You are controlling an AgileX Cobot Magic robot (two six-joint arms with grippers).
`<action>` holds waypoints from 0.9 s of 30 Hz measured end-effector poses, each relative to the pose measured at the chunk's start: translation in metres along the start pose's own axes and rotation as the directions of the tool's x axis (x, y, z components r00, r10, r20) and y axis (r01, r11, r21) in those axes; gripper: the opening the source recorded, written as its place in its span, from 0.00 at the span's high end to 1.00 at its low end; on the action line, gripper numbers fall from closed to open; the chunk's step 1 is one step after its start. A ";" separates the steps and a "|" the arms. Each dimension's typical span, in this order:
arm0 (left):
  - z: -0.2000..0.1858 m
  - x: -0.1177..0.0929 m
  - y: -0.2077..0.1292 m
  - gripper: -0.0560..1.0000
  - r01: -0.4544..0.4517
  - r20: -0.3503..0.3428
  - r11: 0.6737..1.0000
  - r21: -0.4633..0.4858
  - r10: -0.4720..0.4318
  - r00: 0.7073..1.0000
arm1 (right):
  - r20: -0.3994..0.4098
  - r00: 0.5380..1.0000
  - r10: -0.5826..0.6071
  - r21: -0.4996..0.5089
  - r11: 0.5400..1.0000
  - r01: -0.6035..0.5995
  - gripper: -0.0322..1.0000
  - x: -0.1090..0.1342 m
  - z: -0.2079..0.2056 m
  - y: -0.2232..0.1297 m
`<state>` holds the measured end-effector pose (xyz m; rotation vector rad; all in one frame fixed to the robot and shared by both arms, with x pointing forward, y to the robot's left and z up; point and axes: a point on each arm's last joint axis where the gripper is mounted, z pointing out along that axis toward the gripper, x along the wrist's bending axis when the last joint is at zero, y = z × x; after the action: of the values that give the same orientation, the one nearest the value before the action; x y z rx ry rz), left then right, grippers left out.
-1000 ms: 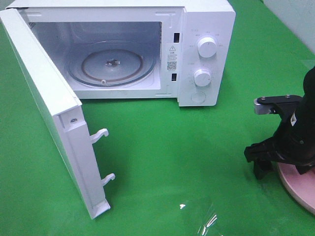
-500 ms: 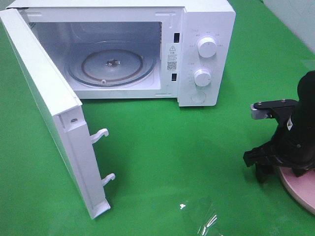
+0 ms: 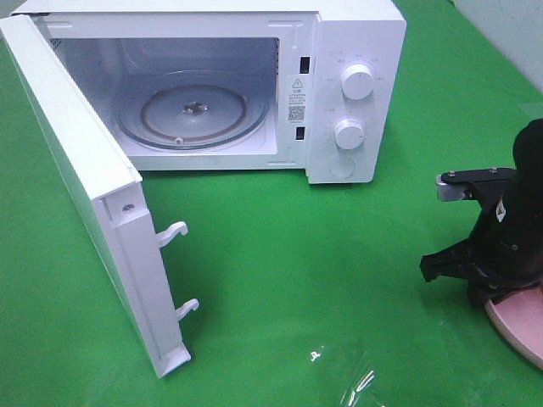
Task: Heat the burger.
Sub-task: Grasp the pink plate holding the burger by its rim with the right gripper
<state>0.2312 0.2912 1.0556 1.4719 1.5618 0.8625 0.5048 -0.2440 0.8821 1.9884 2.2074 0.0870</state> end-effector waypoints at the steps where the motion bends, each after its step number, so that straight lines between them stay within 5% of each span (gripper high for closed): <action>1: 0.000 0.000 0.000 0.04 0.000 0.000 1.000 0.000 0.000 1.000 | 0.000 1.000 0.000 0.000 1.000 0.000 0.83 0.000 0.000 0.000; 15: 0.000 0.000 0.000 0.04 0.000 0.000 1.000 0.000 0.000 1.000 | 0.008 1.000 -0.004 0.009 1.000 0.004 0.84 0.001 -0.002 -0.001; 27: 0.000 0.000 0.000 0.04 0.000 0.000 1.000 0.000 0.000 1.000 | 0.113 0.989 -0.097 0.048 0.995 0.092 0.93 0.015 -0.008 -0.011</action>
<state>0.2312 0.2912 1.0556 1.4719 1.5618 0.8625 0.4911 -0.2296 0.8867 1.8561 2.2433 -0.0854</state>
